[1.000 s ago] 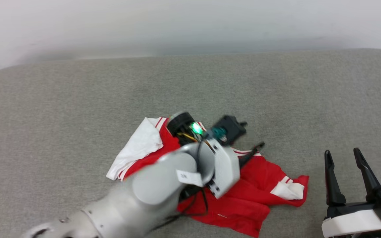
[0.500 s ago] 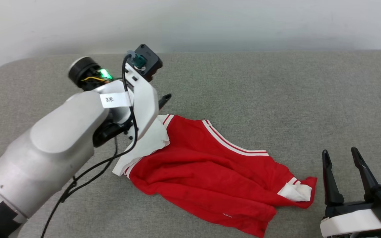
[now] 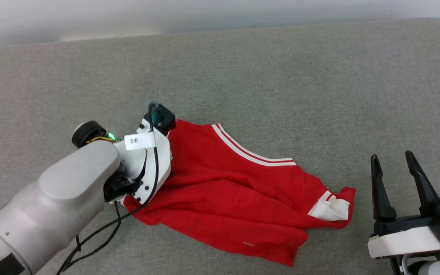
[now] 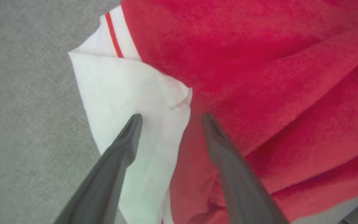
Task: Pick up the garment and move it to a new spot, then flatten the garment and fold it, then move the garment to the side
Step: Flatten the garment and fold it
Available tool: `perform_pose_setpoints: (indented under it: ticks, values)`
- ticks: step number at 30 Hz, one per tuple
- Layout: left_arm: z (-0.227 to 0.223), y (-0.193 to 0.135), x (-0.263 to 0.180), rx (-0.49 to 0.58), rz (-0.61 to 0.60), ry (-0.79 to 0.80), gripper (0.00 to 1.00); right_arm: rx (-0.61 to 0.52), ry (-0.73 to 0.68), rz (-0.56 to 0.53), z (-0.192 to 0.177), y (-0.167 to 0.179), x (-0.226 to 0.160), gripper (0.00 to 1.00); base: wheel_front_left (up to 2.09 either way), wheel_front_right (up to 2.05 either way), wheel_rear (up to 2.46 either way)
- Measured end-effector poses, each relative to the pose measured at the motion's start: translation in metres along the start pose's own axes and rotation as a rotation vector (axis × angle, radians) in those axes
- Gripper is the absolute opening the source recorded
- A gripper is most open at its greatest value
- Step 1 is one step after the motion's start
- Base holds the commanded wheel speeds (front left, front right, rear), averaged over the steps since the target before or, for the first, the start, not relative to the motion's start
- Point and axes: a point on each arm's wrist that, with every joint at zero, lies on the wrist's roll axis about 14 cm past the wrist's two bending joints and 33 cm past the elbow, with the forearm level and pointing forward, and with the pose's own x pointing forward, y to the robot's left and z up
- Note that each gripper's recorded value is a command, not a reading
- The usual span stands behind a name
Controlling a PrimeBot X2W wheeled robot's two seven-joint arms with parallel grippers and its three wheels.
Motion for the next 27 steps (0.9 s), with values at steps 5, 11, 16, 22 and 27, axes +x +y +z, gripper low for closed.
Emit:
perform_pose_setpoints:
  ticks: [5, 11, 16, 22, 27]
  values:
    - [-0.016, -0.007, 0.023, -0.015, -0.035, 0.074, 1.00, -0.005, 0.025, -0.021, -0.008, -0.007, 0.000, 1.00, 0.00, 0.00, 0.00]
    - [-0.015, -0.013, 0.026, 0.010, -0.048, 0.072, 0.00, -0.007, 0.024, -0.030, -0.008, -0.011, 0.001, 1.00, 0.00, 0.00, 0.00]
    - [0.008, -0.018, 0.010, 0.044, -0.046, -0.079, 0.00, -0.003, 0.012, -0.023, -0.005, -0.008, 0.001, 1.00, 0.00, 0.00, 0.00]
    - [0.051, 0.012, -0.054, -0.083, 0.009, -0.390, 0.00, 0.007, -0.013, 0.033, 0.003, 0.011, 0.005, 1.00, 0.00, 0.00, 0.00]
    - [0.028, 0.055, -0.071, -0.237, 0.117, -0.434, 0.00, 0.003, -0.014, 0.050, 0.003, 0.016, 0.007, 1.00, 0.00, 0.00, 0.00]
